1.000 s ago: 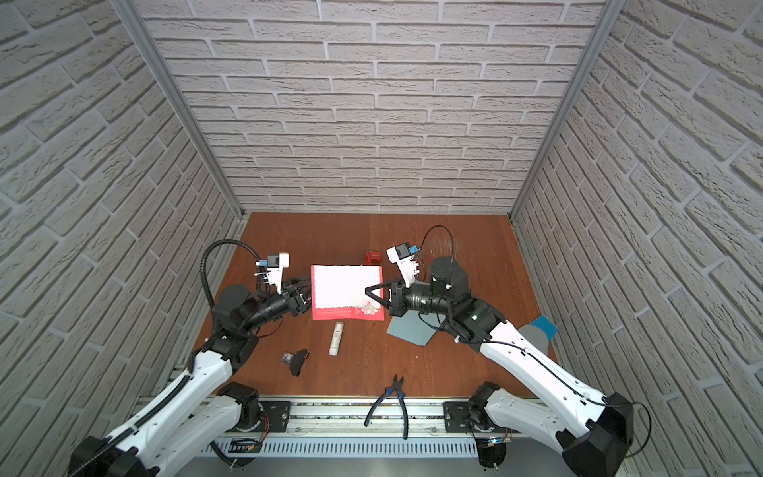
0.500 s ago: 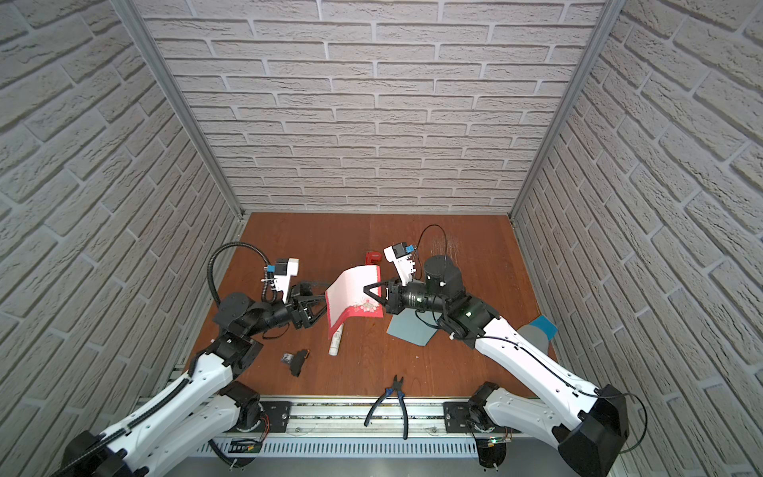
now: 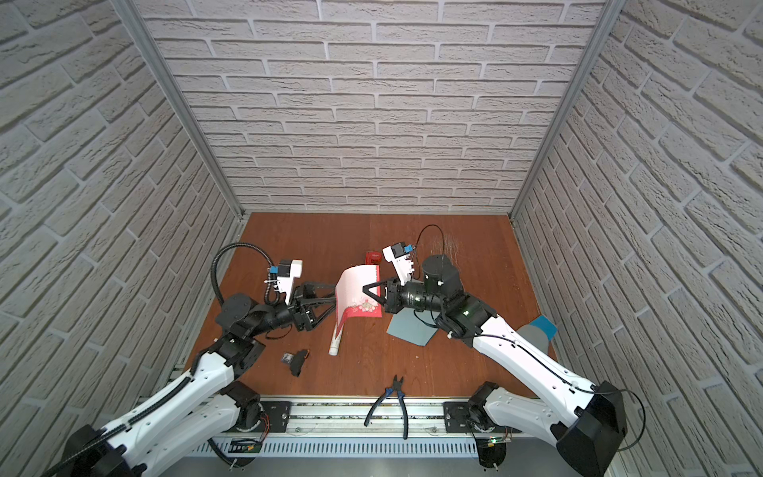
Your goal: Place the letter into the envelope and seal it
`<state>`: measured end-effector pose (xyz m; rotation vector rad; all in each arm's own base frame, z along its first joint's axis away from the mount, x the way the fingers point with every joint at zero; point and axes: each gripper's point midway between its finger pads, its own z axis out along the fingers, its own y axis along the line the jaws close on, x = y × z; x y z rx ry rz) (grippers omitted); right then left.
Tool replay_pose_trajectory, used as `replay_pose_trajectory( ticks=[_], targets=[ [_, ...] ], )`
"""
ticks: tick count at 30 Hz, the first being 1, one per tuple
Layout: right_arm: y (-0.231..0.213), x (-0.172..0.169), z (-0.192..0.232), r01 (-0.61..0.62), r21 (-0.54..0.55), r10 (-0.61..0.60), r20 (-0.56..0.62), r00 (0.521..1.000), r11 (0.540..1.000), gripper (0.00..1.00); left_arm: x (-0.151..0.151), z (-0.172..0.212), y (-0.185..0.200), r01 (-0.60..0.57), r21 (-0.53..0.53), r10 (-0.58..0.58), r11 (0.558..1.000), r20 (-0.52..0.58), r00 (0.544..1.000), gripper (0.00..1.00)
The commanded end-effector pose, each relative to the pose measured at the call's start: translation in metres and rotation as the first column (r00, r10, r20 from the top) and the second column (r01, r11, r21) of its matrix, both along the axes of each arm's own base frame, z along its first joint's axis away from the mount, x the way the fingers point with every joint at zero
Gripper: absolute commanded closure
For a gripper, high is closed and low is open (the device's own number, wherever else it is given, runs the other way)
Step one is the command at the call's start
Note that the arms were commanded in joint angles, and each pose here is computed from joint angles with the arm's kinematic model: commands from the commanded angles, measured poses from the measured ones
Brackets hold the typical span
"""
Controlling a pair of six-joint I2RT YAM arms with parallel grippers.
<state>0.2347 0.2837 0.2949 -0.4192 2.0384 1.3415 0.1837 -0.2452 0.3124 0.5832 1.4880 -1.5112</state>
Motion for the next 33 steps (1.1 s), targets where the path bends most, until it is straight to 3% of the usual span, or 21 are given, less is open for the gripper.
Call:
replay_pose_trajectory(
  ticks=[1, 12, 33],
  targets=[
    [0.004, 0.001, 0.005, -0.007, 0.033, 0.006, 0.019, 1.0, 0.999, 0.94, -0.005, 0.01, 0.0, 0.006, -0.033, -0.004, 0.999, 0.074, 0.997, 0.24],
    [0.01, -0.002, 0.004, -0.037, 0.035, 0.036, 0.018, 0.999, 0.999, 0.94, 0.002, 0.005, -0.008, 0.013, -0.03, -0.011, 0.999, 0.065, 0.998, 0.29],
    [0.022, -0.011, 0.009, -0.097, 0.061, 0.096, 0.034, 0.995, 0.993, 0.94, 0.004, 0.006, -0.015, 0.037, -0.046, -0.035, 0.998, 0.061, 0.998, 0.55]
  ],
)
